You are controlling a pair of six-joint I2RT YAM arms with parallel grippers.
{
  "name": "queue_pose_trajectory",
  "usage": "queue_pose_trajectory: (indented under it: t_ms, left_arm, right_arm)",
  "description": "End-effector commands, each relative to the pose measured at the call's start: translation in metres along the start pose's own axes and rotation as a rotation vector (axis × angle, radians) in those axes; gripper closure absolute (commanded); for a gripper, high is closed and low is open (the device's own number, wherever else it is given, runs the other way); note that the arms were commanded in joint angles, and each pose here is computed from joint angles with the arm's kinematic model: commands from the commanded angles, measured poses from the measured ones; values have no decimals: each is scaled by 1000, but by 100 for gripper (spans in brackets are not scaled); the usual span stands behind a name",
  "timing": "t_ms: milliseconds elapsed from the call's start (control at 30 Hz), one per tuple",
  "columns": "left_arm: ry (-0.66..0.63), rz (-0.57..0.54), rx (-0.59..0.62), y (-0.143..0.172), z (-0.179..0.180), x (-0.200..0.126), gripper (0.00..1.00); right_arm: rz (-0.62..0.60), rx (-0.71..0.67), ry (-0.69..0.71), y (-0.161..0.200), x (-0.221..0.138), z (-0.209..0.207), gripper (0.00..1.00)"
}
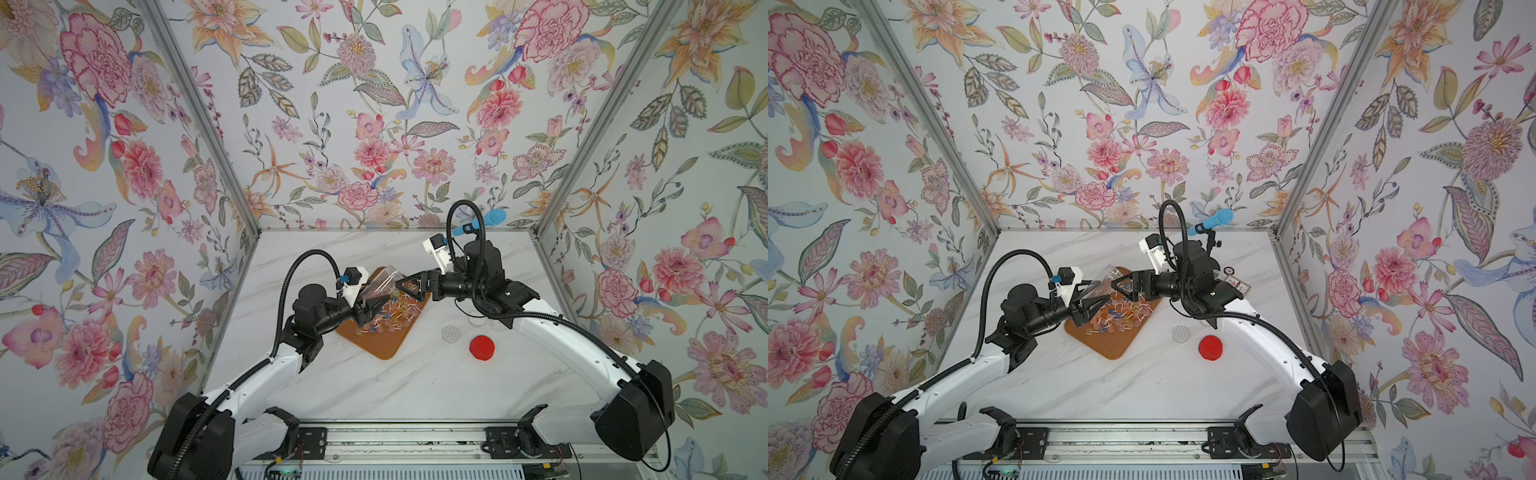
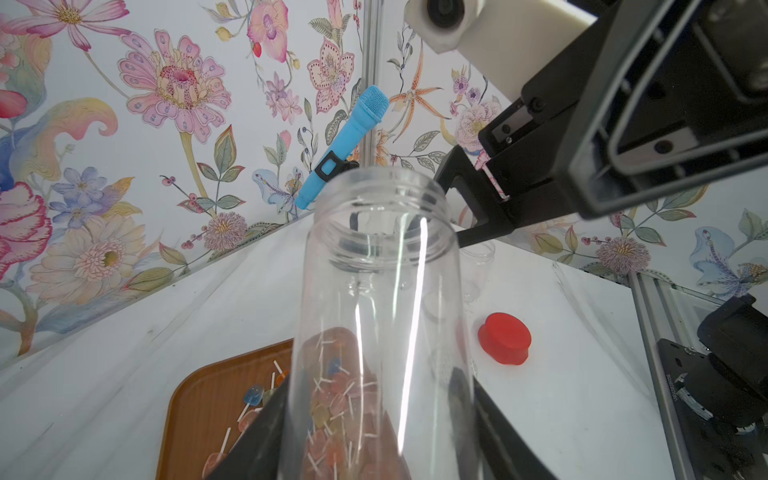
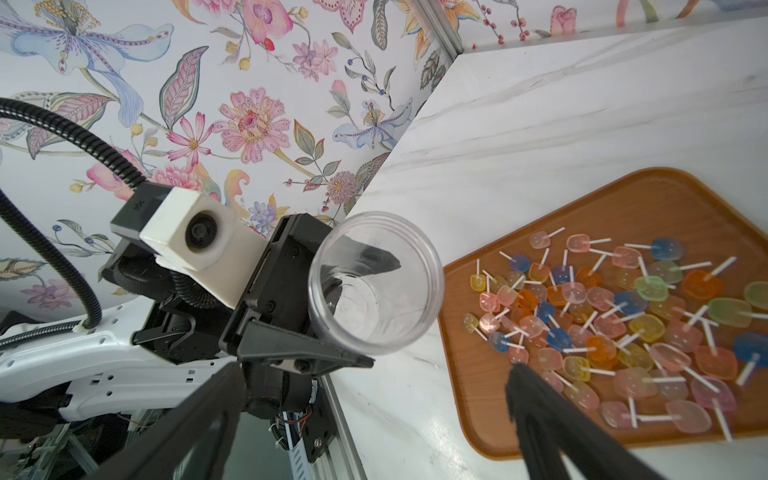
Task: Pour the candies out of the jar
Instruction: Place the jar at the center of the board.
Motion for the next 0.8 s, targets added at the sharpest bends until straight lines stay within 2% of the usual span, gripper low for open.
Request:
queue_pose_trajectory:
  t_ms: [0, 200, 333, 667, 700, 767]
  left_arm:
    - [89, -26, 7, -1, -12, 0, 100]
    - [128, 10, -14, 7, -15, 6, 100]
    - [126, 26, -5, 10, -17, 7, 100]
    - [121, 63, 11, 16, -21, 11, 100]
    - [116, 63, 11, 16, -21, 11, 97]
    - [106, 57, 16, 15, -21, 10, 83]
  right_arm:
    - [13, 7, -44, -4, 5, 10, 1]
    - [8, 31, -60, -8, 10, 6, 12]
    - [5, 51, -91, -12, 16, 5, 24]
    - [18, 99, -137, -8, 26, 2, 45]
    - [26, 102, -147, -7, 26, 4, 49]
    - [30, 103, -153, -6, 25, 6, 54]
Point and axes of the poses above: each gripper's point midway between its finger pads, its own x axis out along the fingers, its own z axis along the line the jaws close on, y = z × x, the point moved 2 cm from there along -x, back along the fingers, and after that the axes turned 11 degrees about -x, right-handed, at the moved point
